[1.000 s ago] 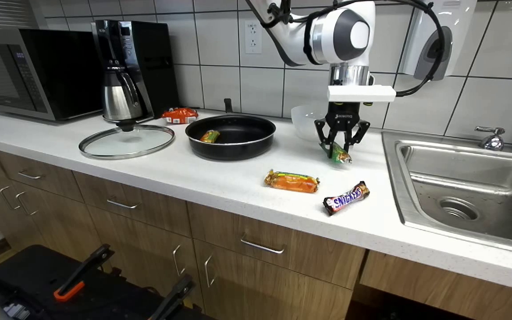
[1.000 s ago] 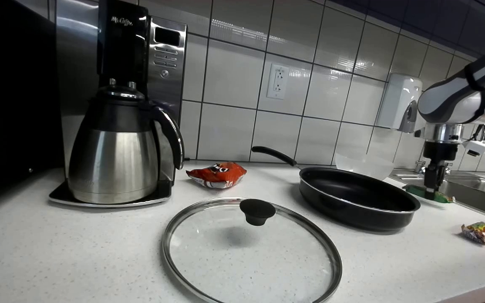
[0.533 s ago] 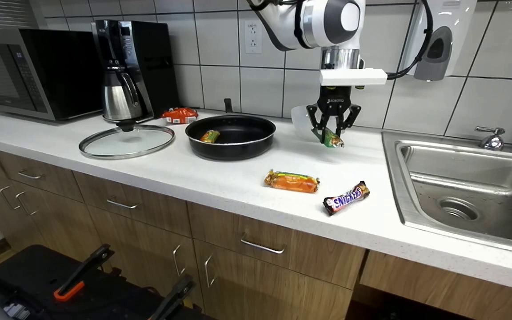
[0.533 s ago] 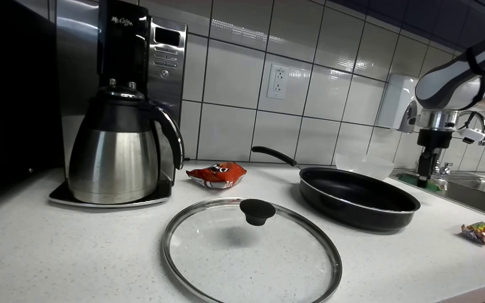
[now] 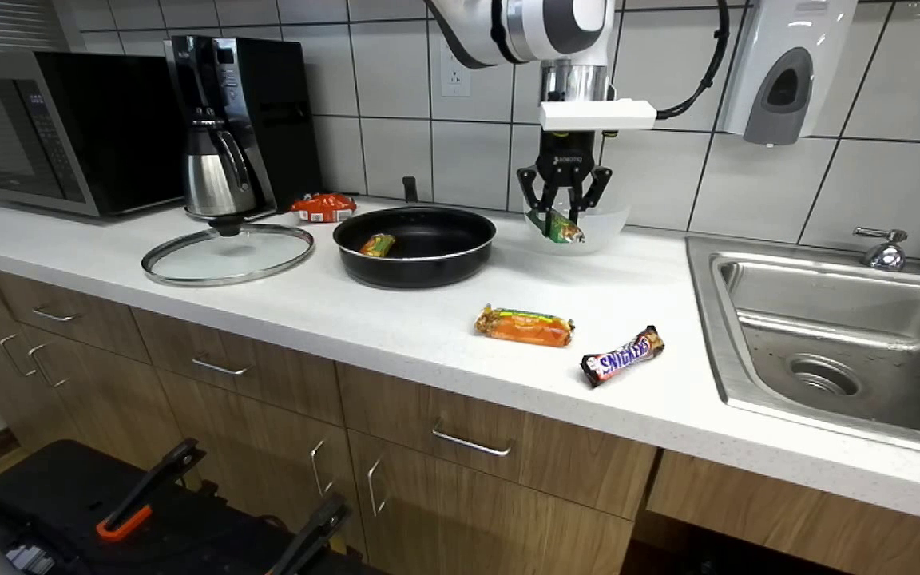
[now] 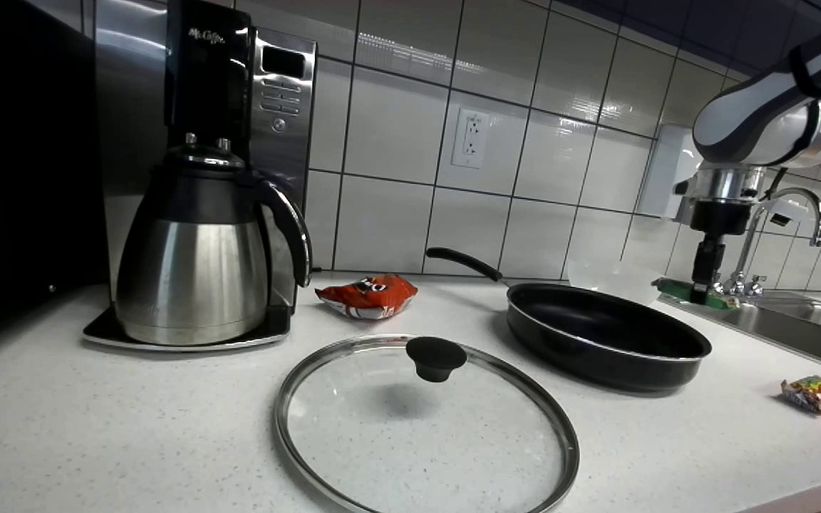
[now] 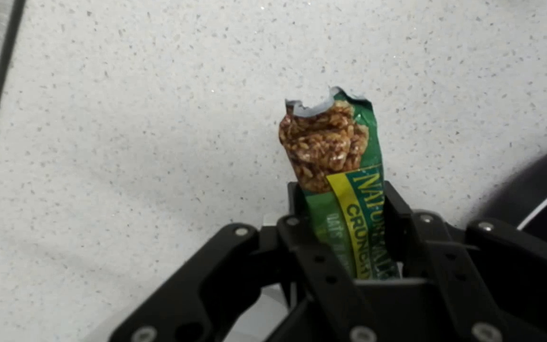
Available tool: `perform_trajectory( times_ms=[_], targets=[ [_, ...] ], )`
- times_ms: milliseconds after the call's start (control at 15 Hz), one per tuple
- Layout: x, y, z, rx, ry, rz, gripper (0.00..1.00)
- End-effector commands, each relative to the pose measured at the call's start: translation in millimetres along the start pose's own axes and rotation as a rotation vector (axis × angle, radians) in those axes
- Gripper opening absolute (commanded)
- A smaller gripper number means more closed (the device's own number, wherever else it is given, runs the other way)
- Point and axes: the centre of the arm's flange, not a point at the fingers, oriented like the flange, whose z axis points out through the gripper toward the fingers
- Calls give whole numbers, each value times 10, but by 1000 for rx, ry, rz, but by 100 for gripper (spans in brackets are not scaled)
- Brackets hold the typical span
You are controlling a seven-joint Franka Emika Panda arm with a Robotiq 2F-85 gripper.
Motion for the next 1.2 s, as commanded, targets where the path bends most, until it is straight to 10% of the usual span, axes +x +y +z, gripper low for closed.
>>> perform_trajectory(
  times_ms=[0,1133],
  targets=[
    [-2,-329,-197,-5,11,-59,14],
    [780,-1417,-214,13,4,-209,14]
  ],
)
